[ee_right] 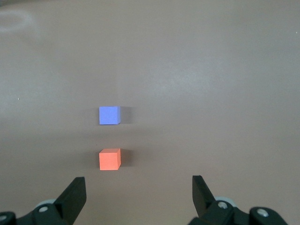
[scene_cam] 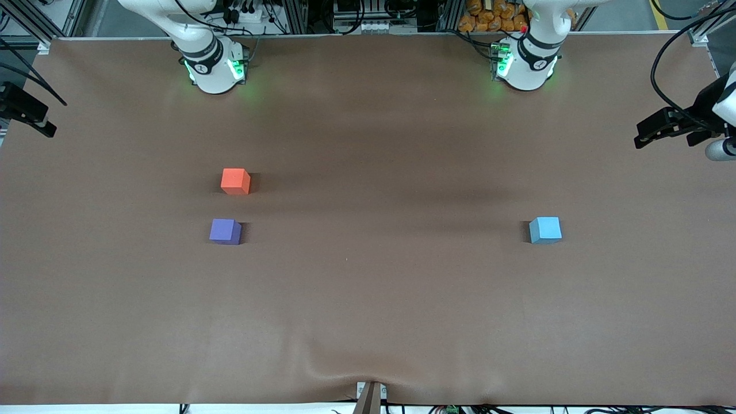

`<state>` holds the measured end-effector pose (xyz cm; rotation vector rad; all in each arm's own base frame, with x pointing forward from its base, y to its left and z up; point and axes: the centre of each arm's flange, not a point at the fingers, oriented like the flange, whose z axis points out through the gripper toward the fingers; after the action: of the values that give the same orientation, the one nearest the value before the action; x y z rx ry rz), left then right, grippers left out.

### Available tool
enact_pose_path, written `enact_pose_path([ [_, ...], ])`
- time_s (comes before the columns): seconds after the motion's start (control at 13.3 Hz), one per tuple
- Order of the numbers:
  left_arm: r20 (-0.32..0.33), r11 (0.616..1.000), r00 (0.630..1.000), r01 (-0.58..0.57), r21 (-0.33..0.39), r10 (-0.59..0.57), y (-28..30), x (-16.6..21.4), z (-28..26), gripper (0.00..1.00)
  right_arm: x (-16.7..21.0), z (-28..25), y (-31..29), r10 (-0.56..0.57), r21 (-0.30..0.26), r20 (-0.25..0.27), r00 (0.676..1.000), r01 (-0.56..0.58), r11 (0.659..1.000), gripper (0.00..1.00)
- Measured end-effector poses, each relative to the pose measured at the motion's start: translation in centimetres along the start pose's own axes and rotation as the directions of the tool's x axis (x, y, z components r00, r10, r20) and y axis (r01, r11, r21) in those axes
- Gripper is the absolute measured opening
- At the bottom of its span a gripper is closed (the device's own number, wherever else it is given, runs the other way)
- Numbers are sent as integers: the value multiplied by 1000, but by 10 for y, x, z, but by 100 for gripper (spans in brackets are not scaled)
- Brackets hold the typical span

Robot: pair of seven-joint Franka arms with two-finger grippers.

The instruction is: Place blue block between orange and purple blocks

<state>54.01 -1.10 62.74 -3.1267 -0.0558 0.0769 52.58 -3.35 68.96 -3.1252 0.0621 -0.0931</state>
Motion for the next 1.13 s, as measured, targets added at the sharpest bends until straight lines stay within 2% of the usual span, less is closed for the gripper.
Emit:
enact_pose_path([
  [0.38,-9,1000,1000,-3,0,3,-2,0,-4,100,0,0,0,0,0,0,1000,0,1000,100],
  [0.6,14,1000,1000,-9,-1,9,-6,4,8,100,0,0,0,0,0,0,1000,0,1000,100],
  [0.83,42,1000,999,-12,-3,13,-7,16,37,100,0,0,0,0,0,0,1000,0,1000,100],
  [1.13,4,1000,1000,-21,-5,21,-5,30,109,100,0,0,0,0,0,0,1000,0,1000,100],
])
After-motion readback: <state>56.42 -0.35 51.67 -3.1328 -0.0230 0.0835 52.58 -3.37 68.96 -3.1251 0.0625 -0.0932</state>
